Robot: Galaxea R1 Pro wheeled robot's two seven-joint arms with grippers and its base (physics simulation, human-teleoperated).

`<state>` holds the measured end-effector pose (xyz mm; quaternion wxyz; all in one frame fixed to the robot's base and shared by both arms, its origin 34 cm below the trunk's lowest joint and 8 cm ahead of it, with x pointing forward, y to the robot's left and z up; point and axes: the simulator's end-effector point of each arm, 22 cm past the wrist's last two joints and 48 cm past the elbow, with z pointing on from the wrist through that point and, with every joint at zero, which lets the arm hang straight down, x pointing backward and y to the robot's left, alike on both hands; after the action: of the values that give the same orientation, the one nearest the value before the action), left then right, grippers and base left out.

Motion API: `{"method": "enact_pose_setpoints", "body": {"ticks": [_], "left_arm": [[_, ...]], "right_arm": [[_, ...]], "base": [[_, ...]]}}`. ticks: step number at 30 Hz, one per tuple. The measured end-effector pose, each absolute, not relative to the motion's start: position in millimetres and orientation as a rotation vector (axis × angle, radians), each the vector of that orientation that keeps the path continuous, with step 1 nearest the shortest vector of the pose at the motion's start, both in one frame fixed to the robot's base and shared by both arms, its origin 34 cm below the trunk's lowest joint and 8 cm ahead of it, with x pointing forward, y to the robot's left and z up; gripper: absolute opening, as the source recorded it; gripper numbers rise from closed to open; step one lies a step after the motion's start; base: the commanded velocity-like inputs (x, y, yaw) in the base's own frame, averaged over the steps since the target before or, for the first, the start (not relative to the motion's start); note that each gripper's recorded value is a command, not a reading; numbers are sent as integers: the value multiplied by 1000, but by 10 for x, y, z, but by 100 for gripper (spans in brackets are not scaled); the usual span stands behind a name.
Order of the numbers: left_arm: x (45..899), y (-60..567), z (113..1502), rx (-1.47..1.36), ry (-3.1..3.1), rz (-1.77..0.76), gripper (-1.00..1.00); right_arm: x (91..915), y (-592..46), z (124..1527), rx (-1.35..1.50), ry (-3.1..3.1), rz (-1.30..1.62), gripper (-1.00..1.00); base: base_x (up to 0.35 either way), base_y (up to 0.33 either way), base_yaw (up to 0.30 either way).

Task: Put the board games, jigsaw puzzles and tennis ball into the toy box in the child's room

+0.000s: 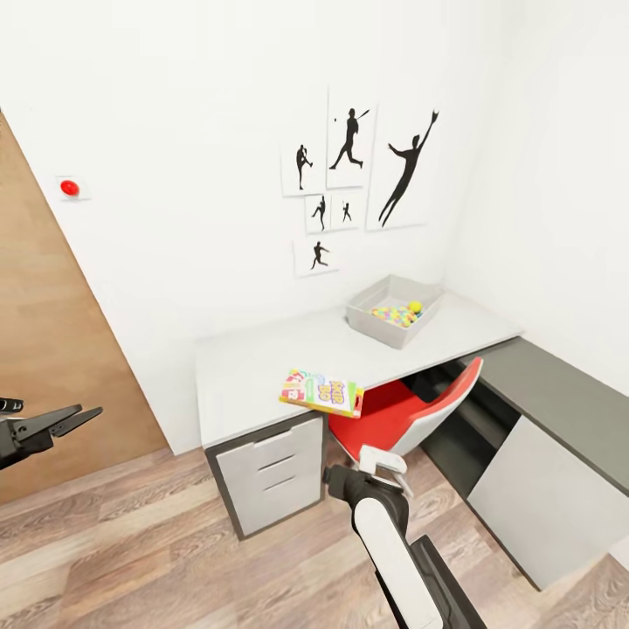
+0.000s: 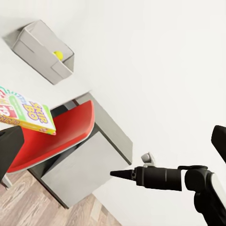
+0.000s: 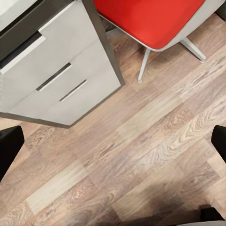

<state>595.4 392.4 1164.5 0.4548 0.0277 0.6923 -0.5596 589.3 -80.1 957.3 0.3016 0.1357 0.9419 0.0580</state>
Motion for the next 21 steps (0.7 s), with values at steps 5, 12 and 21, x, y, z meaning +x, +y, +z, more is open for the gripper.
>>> {"method": "enact_pose_setpoints", "body": {"ticks": [5, 12, 21], "left_arm": [[5941, 3924, 11685, 74, 1701, -1378, 100], [5921, 3924, 11741, 82, 1692, -1375, 100], [5902, 3924, 11795, 89, 1683, -1373, 100]], "right_arm": [[5896, -801, 9613, 358, 2490, 155, 100], [5899, -796, 9666, 356, 2480, 157, 100], [5901, -788, 9721, 354, 2470, 160, 100]], "base": [[0, 0, 0], [0, 0, 0], [0, 0, 0]]}}
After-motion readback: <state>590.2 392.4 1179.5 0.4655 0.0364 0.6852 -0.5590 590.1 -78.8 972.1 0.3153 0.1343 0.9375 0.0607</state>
